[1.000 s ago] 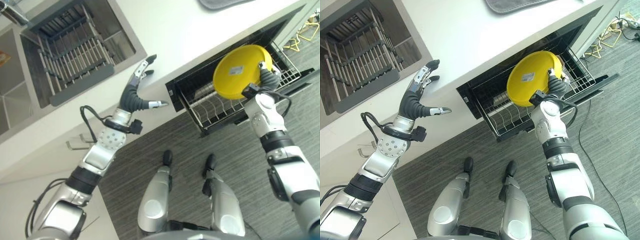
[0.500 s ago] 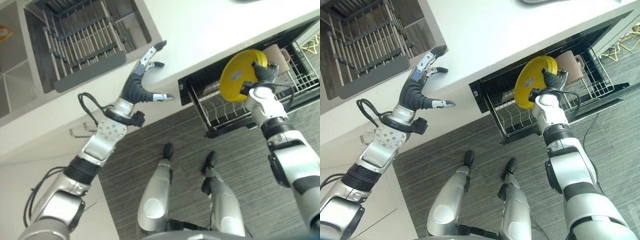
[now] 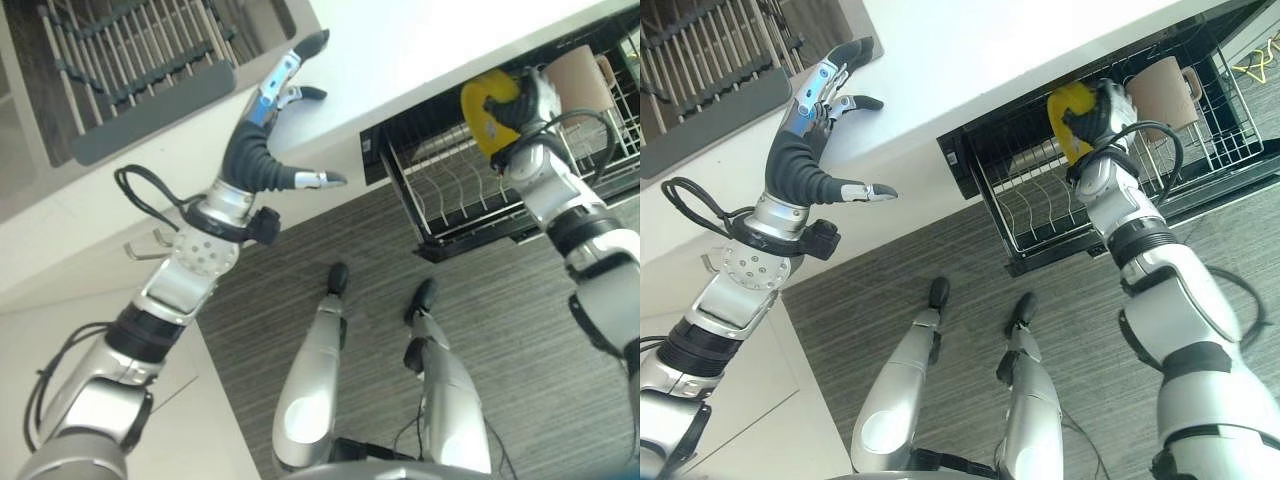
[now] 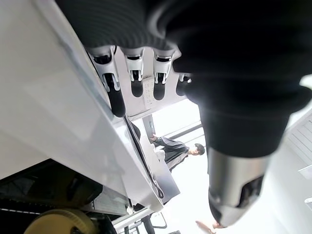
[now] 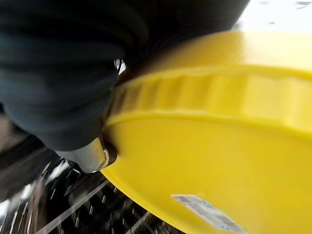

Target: Place the dishes in the dishwasher.

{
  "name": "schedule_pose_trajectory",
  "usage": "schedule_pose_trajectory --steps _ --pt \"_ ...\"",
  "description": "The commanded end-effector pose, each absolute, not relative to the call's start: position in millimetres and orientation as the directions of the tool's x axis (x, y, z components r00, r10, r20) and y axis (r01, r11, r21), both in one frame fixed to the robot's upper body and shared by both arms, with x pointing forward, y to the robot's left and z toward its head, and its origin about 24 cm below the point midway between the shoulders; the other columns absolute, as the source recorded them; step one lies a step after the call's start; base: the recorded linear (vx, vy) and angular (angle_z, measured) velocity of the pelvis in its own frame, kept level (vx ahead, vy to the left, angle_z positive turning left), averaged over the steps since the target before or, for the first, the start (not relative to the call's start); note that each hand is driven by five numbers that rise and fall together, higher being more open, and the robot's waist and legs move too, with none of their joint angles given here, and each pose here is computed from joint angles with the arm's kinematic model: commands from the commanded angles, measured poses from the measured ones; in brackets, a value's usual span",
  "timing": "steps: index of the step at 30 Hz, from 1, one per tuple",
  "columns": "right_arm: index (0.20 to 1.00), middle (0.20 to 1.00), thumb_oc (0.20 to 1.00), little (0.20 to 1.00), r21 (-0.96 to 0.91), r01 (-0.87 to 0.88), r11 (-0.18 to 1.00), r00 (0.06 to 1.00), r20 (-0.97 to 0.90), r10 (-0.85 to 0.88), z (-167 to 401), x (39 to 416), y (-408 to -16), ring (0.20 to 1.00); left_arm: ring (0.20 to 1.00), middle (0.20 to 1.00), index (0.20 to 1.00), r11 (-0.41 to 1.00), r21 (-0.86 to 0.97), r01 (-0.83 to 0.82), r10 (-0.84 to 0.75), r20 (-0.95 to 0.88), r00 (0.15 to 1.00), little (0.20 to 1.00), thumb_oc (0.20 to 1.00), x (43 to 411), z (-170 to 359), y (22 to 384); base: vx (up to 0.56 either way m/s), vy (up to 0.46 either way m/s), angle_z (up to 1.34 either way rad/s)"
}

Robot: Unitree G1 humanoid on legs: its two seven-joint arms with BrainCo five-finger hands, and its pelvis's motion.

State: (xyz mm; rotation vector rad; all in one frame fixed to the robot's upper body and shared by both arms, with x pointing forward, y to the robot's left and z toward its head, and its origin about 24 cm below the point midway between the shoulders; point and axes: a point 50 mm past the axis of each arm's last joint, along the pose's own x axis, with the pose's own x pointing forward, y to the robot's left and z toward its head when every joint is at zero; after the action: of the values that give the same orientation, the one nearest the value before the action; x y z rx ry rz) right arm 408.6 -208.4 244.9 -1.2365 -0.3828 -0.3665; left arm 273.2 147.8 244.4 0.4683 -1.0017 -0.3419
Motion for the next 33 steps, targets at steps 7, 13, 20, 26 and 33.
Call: schedule_pose_trajectory --steps 7,13,20,26,33 --pt "0.200 0.200 0.200 0.200 -0.748 0.663 0.013 0.730 0.651 0.209 315 400 -180 0.200 1.000 1.000 1.000 0.814 0.577 0.062 -0.473 0.598 0.646 1.000 1.000 279 217 179 -0.03 -0.085 0.03" --pt "0.200 0.200 0.200 0.200 -0.712 0.691 -0.122 0.696 0.610 0.379 311 400 -161 0.200 1.000 1.000 1.000 0.794 0.604 0.062 -0.500 0.593 0.632 1.000 1.000 280 222 181 0.00 -0.059 0.05" --pt "0.200 0.200 0.200 0.200 -0.574 0.805 -0.152 0.575 0.691 0.438 305 399 -154 0.200 1.000 1.000 1.000 0.802 0.594 0.066 -0.500 0.606 0.619 1.000 1.000 282 222 175 0.01 0.002 -0.04" --pt "0.200 0.200 0.200 0.200 -0.507 0.841 -0.191 0.539 0.745 0.394 306 398 -163 0.200 1.000 1.000 1.000 0.815 0.576 0.068 -0.488 0.617 0.618 1.000 1.000 278 212 173 0.00 0.025 0.01" --pt "0.200 0.200 0.200 0.200 -0.510 0.857 -0.068 0.509 0.860 -0.037 308 398 -209 0.200 1.000 1.000 1.000 0.850 0.524 0.058 -0.445 0.654 0.612 1.000 1.000 279 209 163 -0.04 0.084 -0.01"
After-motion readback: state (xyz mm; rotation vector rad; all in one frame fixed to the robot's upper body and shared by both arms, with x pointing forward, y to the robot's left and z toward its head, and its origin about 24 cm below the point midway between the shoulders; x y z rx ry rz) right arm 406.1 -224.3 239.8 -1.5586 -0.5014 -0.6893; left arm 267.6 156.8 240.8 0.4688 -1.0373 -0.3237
